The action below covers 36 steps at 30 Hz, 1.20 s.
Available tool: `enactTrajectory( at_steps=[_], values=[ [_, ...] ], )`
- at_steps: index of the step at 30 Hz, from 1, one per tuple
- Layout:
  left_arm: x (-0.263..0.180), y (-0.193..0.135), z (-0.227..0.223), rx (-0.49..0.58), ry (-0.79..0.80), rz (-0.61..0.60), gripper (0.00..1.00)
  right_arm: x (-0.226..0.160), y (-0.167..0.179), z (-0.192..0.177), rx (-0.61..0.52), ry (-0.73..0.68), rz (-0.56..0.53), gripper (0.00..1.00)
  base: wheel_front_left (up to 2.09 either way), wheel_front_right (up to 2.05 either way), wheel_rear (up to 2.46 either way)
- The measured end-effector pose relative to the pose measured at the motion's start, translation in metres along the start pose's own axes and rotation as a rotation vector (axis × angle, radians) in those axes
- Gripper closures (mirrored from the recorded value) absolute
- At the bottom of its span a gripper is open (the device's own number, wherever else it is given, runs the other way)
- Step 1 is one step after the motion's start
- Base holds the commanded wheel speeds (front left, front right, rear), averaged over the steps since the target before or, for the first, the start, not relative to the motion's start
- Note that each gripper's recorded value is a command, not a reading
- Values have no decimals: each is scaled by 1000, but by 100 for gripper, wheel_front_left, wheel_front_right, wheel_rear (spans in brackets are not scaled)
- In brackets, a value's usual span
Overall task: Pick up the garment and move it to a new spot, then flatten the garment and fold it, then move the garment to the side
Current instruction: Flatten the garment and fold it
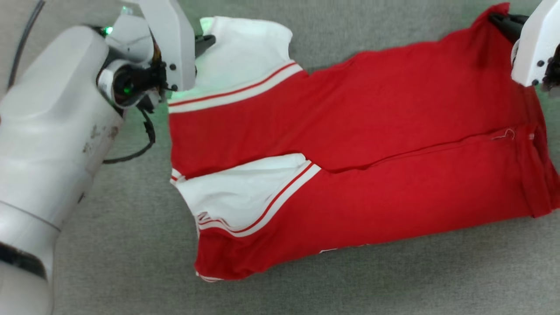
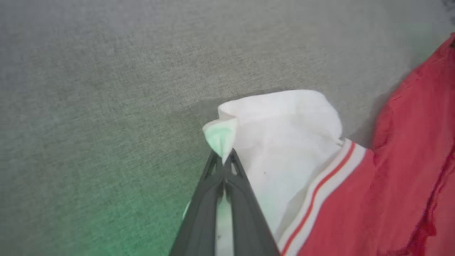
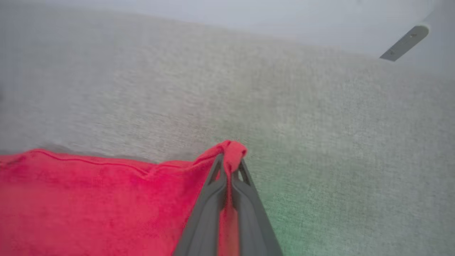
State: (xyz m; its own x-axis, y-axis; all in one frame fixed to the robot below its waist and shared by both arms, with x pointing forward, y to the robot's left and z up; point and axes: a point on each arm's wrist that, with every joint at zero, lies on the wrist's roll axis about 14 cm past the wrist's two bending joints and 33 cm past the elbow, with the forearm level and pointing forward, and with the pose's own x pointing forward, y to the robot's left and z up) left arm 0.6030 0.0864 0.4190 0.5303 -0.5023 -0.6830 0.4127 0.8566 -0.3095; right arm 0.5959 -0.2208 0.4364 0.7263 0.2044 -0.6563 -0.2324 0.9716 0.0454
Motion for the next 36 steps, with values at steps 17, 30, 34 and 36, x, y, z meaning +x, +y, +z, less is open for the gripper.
enactTrajectory(
  at_steps=[17, 30, 34, 36],
  values=[
    [-131, -92, -15, 121, -251, -261, 100, -110, 18, -32, -69, -83, 124, 100, 0, 0, 0],
    [-151, -102, -121, -121, -220, -310, 100, -127, 9, -97, 34, -20, 145, 100, 0, 0, 0],
    [-145, -93, -146, -211, -204, -281, 100, -123, 6, -117, 72, 18, 136, 100, 0, 0, 0],
    [-141, -92, -157, -237, -189, -275, 100, -119, 6, -123, 92, 23, 133, 100, 0, 0, 0]
  ],
)
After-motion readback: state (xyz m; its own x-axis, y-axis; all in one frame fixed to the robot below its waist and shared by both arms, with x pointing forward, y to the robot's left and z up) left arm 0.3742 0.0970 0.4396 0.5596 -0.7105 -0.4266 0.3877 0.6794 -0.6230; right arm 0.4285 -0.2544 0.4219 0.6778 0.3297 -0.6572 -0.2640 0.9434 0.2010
